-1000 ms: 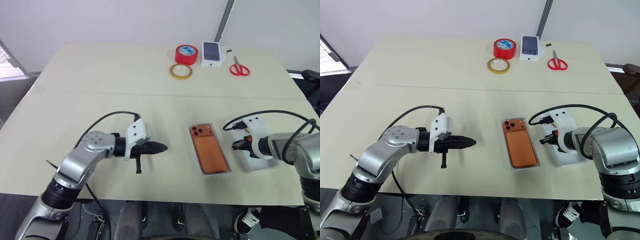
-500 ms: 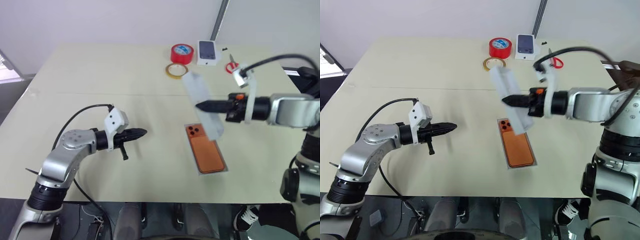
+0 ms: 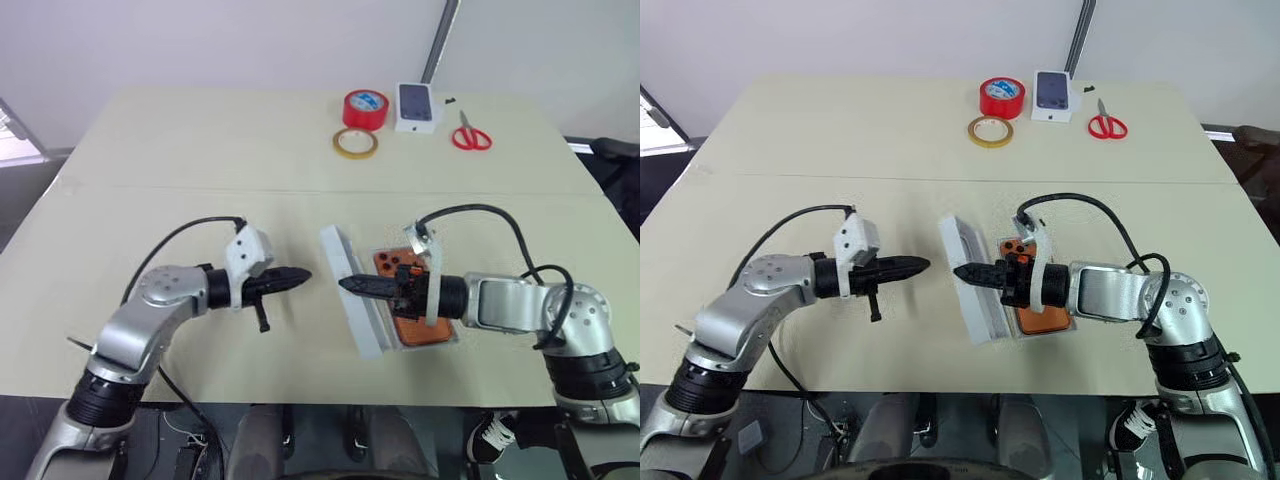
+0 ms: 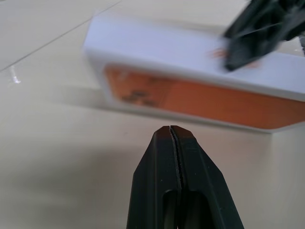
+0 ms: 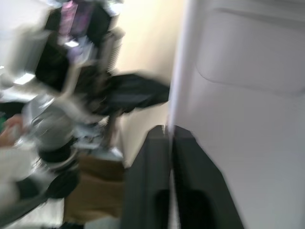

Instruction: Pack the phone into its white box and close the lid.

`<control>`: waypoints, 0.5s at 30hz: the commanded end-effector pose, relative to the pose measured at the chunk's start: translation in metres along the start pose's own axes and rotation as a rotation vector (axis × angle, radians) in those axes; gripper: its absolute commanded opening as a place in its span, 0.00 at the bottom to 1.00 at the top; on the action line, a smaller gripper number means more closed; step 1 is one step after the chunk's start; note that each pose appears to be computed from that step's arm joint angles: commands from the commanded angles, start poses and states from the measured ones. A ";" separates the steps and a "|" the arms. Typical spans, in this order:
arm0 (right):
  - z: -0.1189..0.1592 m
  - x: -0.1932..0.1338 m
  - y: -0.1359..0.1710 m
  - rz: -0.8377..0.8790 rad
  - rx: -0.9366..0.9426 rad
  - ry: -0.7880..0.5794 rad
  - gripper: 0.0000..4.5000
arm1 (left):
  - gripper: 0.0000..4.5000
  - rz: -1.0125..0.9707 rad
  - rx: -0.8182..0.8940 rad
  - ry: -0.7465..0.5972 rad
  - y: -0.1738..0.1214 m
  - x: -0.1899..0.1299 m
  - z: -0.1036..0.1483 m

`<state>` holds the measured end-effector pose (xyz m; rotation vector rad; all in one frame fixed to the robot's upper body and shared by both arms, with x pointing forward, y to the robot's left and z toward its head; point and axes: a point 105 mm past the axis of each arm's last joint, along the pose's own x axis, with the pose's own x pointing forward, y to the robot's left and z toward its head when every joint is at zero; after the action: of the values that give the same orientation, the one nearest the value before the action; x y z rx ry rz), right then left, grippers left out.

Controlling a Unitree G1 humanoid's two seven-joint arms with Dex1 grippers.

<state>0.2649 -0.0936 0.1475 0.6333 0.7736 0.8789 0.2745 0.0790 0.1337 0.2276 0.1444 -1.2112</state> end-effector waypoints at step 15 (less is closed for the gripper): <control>0.078 -0.077 -0.020 -0.511 -0.554 -0.041 0.94 | 0.00 -0.105 0.004 -0.043 -0.028 0.092 0.022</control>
<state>0.3024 -0.1799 0.1919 0.0543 0.6400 0.5663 0.2805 -0.0131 0.1266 0.1870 0.1395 -1.3160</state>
